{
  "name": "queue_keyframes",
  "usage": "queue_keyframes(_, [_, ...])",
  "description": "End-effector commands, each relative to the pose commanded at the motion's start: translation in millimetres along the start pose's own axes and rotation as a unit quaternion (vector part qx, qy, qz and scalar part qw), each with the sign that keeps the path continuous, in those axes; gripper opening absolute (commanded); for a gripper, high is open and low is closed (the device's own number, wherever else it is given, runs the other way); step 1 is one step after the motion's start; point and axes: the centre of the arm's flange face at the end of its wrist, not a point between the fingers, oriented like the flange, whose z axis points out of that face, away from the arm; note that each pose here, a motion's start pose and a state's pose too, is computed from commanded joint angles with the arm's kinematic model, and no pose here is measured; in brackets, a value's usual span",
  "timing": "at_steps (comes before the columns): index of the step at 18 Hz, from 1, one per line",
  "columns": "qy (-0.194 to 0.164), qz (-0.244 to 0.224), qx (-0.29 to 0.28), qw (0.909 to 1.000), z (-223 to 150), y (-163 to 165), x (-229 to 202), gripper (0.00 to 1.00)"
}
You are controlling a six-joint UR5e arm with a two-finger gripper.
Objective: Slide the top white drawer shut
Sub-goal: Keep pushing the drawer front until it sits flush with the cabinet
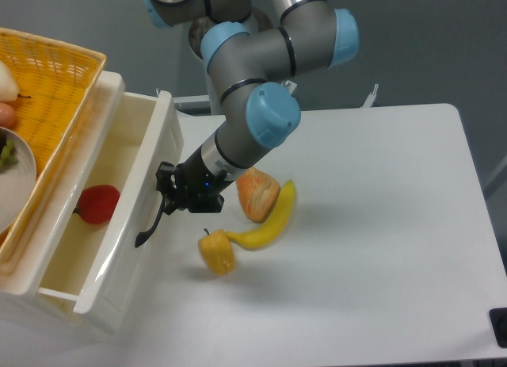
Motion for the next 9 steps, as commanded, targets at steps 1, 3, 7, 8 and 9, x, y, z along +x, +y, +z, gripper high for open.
queue_keyframes(1, [0.000,0.000,-0.001,1.0000,2,-1,2,0.12])
queue_keyframes(3, [0.000,-0.002,-0.003,1.0000,4,-2,6,0.12])
queue_keyframes(7, [0.002,0.003,-0.007,1.0000,9,-4,14,0.12])
queue_keyframes(8, [0.001,0.002,-0.007,1.0000,10,-4,17,0.12])
queue_keyframes(9, [0.000,-0.001,-0.007,1.0000,9,-5,18,0.12])
